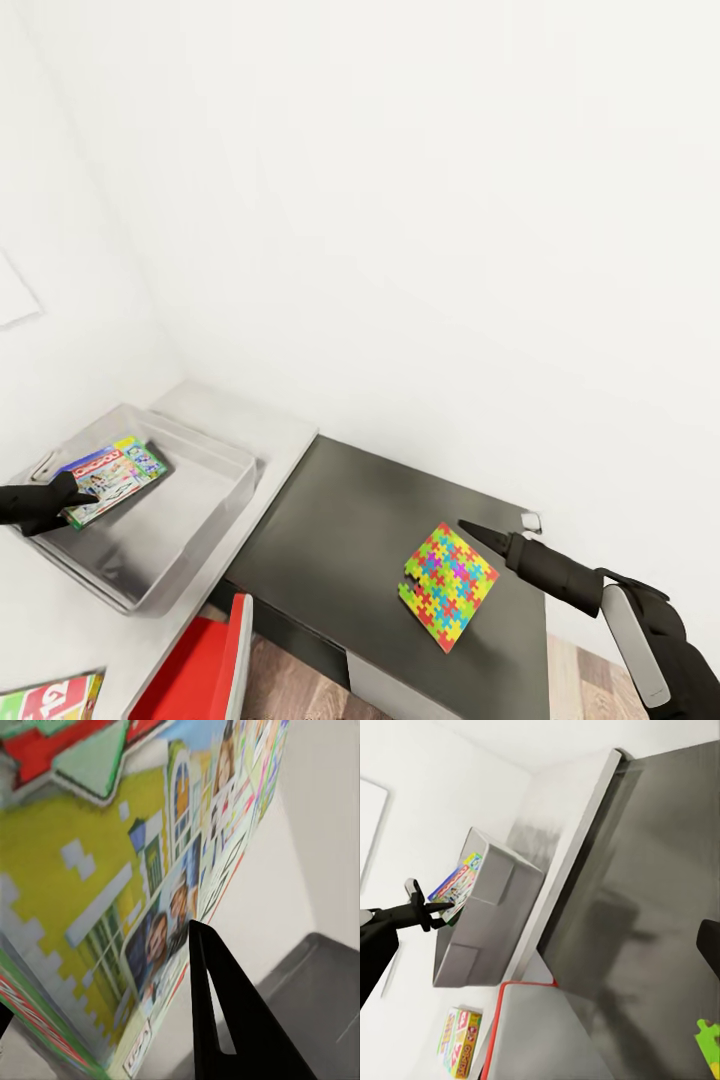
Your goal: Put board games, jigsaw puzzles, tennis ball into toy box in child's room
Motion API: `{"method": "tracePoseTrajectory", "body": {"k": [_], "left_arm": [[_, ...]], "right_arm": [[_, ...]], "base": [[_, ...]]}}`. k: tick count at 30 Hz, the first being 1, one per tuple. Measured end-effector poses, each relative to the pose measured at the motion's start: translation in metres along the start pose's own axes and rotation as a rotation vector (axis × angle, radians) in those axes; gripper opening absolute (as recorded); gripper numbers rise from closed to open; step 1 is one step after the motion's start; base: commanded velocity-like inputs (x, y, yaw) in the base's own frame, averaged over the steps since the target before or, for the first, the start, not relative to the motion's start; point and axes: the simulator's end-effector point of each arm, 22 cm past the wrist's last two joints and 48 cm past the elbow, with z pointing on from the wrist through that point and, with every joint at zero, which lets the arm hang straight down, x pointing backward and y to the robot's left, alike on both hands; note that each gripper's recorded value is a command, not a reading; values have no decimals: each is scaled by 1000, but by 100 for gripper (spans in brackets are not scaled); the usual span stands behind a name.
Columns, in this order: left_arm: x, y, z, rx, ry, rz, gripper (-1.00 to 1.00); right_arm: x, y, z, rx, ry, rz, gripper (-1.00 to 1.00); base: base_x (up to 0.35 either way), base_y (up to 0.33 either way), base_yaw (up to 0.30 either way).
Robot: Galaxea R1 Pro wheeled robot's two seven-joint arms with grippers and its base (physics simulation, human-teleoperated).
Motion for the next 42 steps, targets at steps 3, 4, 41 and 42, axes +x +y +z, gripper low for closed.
{"method": "tracePoseTrajectory", "body": {"k": [3,4,41,42], "left_arm": [[-2,-2,0,5,-4,0,-100],[-4,-4,-1,6,-6,1,-100],[-12,-9,-6,31,-27,-16,100],[-12,-9,-6,32,-28,-16,100]], "right_arm": [[-1,-1,-1,1,-3,1,100],[-1,-1,-1,2,-4,1,100],[-1,-1,-1,2,-5,0,100],[-1,-1,-1,2,-5,0,100]], "base": [[0,0,0],[0,0,0],[0,0,0],[0,0,0]]}}
